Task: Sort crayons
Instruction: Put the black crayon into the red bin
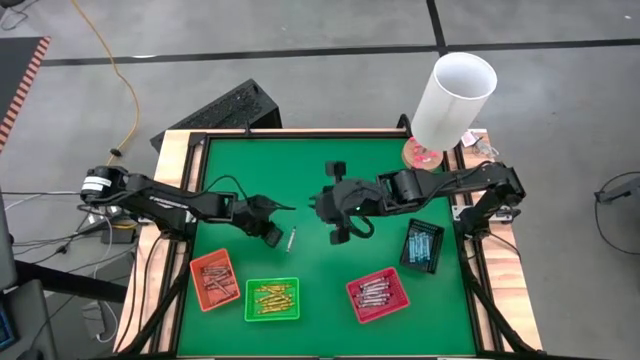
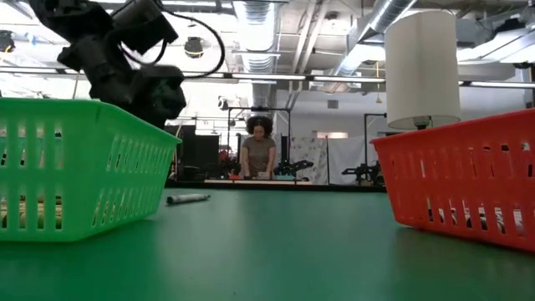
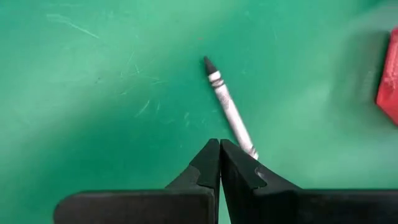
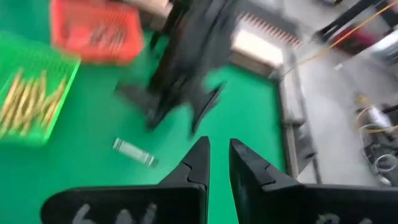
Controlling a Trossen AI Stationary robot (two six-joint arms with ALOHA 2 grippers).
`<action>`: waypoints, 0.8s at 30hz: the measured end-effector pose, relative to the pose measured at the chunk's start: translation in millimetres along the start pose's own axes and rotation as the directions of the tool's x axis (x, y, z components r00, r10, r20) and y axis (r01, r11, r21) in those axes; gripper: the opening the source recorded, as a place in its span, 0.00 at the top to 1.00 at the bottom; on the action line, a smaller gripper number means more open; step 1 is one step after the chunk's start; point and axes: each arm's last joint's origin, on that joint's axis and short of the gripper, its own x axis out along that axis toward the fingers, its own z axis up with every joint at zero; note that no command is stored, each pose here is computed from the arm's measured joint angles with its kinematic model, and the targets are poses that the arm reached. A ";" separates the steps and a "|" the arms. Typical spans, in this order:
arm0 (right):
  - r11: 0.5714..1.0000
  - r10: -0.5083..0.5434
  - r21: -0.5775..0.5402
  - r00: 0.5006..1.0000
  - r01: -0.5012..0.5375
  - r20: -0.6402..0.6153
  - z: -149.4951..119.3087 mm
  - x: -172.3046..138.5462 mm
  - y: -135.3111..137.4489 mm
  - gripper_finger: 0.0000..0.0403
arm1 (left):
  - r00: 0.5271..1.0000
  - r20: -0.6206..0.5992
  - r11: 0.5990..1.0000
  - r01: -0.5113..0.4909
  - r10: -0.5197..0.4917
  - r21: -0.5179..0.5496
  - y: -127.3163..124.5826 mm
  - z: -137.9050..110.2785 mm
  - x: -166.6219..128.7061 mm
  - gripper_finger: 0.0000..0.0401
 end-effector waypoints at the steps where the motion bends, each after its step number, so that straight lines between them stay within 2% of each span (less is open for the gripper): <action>1: 1.000 0.026 -0.016 0.999 -0.027 -0.037 -5.4 5.6 4.2 0.86 | 1.000 -0.002 1.000 -0.003 0.003 0.014 -1.9 1.3 -2.6 1.00; 6: 0.982 0.159 -0.072 0.971 -0.174 -0.176 -32.5 42.8 24.9 0.86 | 0.997 0.032 0.993 -0.070 0.067 0.091 -13.8 11.5 -25.8 1.00; 10: 0.962 0.172 -0.168 0.958 -0.213 -0.230 -41.8 74.8 39.0 0.86 | 0.990 0.086 0.981 -0.124 0.112 0.152 -23.9 20.1 -55.8 1.00; 15: 0.895 0.189 -0.337 0.932 -0.293 -0.308 -58.8 117.2 61.4 0.86 | 0.986 0.152 0.970 -0.099 0.066 0.223 -35.3 25.3 -101.9 1.00; 20: 0.864 0.216 -0.355 0.899 -0.357 -0.380 -75.2 147.5 72.7 0.86 | 0.971 0.237 0.960 -0.079 0.014 0.270 -34.6 20.1 -140.5 0.99; 24: 0.833 0.227 -0.384 0.880 -0.398 -0.418 -84.5 161.4 77.7 0.86 | 0.955 0.296 0.960 -0.064 -0.021 0.273 -30.2 14.4 -161.4 0.93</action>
